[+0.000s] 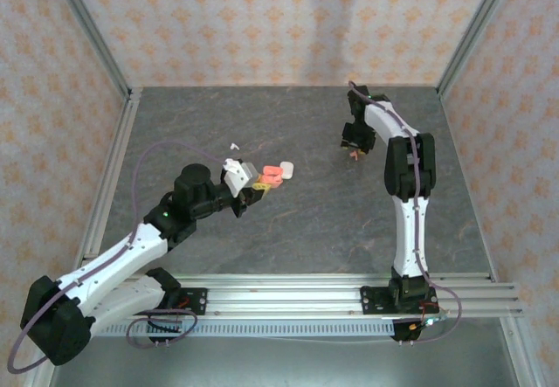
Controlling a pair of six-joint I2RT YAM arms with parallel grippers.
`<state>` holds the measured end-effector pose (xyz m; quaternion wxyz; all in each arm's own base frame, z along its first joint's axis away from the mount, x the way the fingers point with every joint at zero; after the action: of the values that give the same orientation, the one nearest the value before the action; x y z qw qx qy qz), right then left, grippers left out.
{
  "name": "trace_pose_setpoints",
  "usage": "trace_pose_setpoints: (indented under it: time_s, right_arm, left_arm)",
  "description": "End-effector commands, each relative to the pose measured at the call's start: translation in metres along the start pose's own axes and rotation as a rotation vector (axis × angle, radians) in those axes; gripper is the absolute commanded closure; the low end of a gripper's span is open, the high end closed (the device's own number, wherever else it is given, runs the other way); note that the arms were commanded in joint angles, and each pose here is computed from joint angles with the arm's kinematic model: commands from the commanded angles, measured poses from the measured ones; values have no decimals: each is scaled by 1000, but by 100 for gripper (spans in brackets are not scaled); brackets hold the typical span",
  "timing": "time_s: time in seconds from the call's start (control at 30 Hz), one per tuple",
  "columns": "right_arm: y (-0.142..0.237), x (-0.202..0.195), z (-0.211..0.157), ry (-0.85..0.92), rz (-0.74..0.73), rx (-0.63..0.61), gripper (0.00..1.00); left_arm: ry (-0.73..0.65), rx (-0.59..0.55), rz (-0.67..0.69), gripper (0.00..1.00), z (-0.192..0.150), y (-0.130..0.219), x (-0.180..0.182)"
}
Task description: Insert the wireless bluetooth earbuds into the charging case
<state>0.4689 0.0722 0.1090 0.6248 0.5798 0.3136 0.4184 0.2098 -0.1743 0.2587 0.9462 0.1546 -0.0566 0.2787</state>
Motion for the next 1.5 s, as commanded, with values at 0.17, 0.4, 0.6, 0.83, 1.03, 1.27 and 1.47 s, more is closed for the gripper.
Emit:
trace_pose_setpoints:
  time_s: [0.17,0.4,0.6,0.83,1.03,1.27,1.47]
  right_arm:
    - [-1,-19,-30,-13,26,64,62]
    - [4,-31,-53,-40,70,77,78]
    - [8,-29,-78,-70,118,120,79]
    - [19,-18,-134,-77,147,161,78]
    - [22,-8,-183,-46,116,198,77]
    - [40,8,-203,-46,162,191,66]
    - [75,8,-191,-22,145,95,58]
  left_arm:
    - [-16,-46,11,100,14,-1,3]
    - [-8,-55,-1,100,15,-7,4]
    - [-1,-46,-30,100,17,-8,3]
    - [-7,-47,-25,100,14,-4,1]
    - [-5,-47,-30,100,12,-4,0]
    - [-11,-50,-21,100,13,-2,0]
    - [-22,-48,-1,100,11,4,-1]
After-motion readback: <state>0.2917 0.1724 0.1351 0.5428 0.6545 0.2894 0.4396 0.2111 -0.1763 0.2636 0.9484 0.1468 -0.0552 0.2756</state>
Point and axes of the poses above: each hand's point on the last joint's axis, 136 mm out from that joint toward the fingers, its own y axis back along the fingers, its own x axis along the line the jaws close on, z = x × y, the point moved 8 cm from there along y, back along the fingers, and after that the axes turned 9 degrees about -y, right-handed, at the moved point
